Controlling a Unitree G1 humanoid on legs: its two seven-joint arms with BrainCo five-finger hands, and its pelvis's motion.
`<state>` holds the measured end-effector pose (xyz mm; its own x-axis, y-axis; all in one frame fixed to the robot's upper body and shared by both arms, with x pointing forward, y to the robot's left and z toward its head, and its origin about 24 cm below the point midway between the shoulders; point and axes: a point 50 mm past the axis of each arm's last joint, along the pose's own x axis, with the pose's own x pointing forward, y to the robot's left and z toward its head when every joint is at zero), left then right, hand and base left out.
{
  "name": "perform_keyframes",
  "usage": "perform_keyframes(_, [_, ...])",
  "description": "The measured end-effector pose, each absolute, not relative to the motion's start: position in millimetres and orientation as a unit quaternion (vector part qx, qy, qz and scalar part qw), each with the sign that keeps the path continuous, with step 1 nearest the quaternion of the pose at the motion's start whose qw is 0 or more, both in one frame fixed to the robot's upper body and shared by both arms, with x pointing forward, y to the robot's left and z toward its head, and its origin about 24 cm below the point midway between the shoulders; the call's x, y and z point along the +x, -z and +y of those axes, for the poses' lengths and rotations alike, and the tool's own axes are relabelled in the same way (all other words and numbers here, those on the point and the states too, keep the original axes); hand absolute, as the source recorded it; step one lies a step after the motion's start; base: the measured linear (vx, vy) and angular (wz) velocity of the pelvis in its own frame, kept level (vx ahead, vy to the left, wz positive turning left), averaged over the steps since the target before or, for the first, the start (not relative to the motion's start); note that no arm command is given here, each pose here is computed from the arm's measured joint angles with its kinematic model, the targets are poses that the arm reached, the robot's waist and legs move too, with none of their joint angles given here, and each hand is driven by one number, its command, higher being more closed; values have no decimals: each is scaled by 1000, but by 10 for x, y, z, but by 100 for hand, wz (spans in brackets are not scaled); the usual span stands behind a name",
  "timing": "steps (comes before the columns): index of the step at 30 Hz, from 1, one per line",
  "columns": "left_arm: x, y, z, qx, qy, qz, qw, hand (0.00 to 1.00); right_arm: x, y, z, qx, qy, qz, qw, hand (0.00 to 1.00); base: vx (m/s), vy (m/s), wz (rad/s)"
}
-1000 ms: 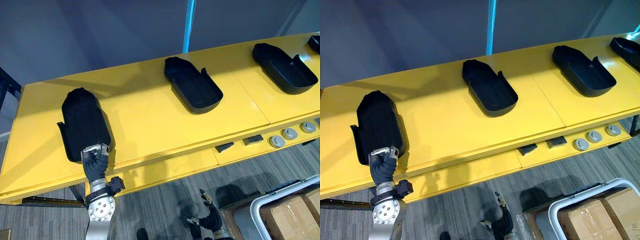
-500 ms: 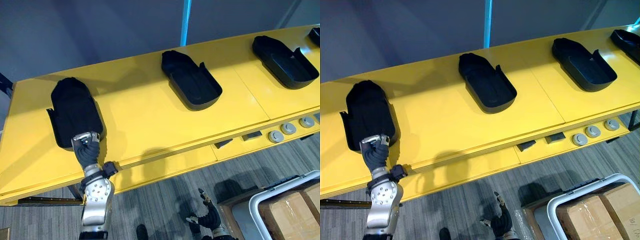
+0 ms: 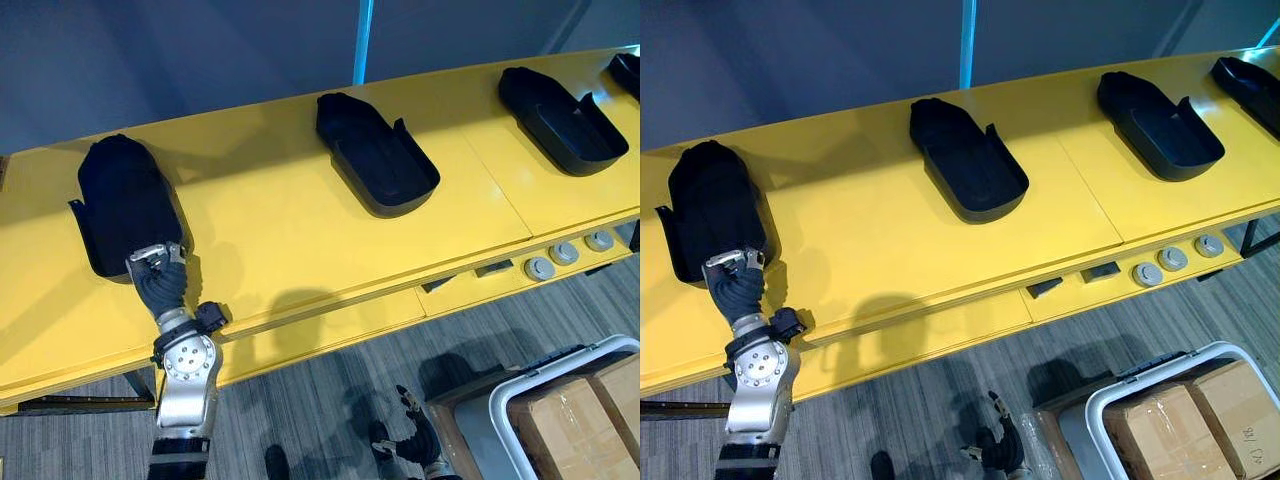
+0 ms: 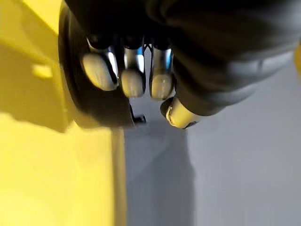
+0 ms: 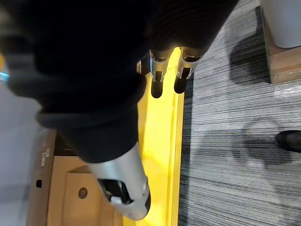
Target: Walk over and take plastic housings, then place them on the shelf
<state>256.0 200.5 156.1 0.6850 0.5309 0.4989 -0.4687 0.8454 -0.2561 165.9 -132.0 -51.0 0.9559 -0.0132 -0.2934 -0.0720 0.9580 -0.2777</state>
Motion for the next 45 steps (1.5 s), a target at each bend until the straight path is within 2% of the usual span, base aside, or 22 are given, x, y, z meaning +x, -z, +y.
perform_keyframes(6, [2182, -1558, 1574, -102, -130, -309, 937, 0, 1687, 466, -1487, -147, 22, 142, 979, 0, 4, 5, 6])
perform_keyframes(12, [2117, -1427, 1575, -94, -106, -284, 948, 0, 1763, 216, -1841, -148, 104, 95, 979, 0, 10, 3, -19])
perform_keyframes(17, [2120, -1070, 1713, -72, -147, -211, 964, 0, 1861, 3, -2061, -161, 129, 51, 977, 0, -11, 27, -130])
perform_keyframes(22, [2174, -878, 1842, -32, -176, -171, 969, 0, 1899, -169, -2465, -211, 169, 30, 962, 0, -151, 147, -149])
perform_keyframes(25, [2279, -887, 1803, -19, -167, -173, 971, 0, 1442, 6, -2609, -205, 218, 94, 950, 0, -147, 213, -36])
perform_keyframes(27, [2377, -1015, 1770, -8, -168, -201, 965, 0, 1122, 67, -2542, -179, 243, 127, 945, 0, -115, 217, -92])
perform_keyframes(28, [2387, -1038, 1775, -7, -172, -206, 963, 0, 1104, 81, -2513, -171, 243, 130, 946, 0, -151, 217, -167])
perform_keyframes(33, [2396, -1096, 1922, -20, -227, -213, 950, 0, 1391, 119, -2414, -133, 248, 110, 953, 0, -223, 119, -228])
perform_keyframes(38, [2266, -847, 2255, -9, -307, -161, 938, 0, 1578, 379, -2432, -121, 241, 159, 950, 0, -120, -138, -136])
perform_keyframes(41, [2053, -562, 2442, -3, -365, -94, 926, 0, 1527, 355, -2683, -143, 269, 165, 938, 0, -21, -304, -73])
perform_keyframes(45, [1874, -536, 2688, 6, -426, -89, 900, 0, 1574, 252, -2874, -157, 298, 148, 930, 0, 95, -186, -56])
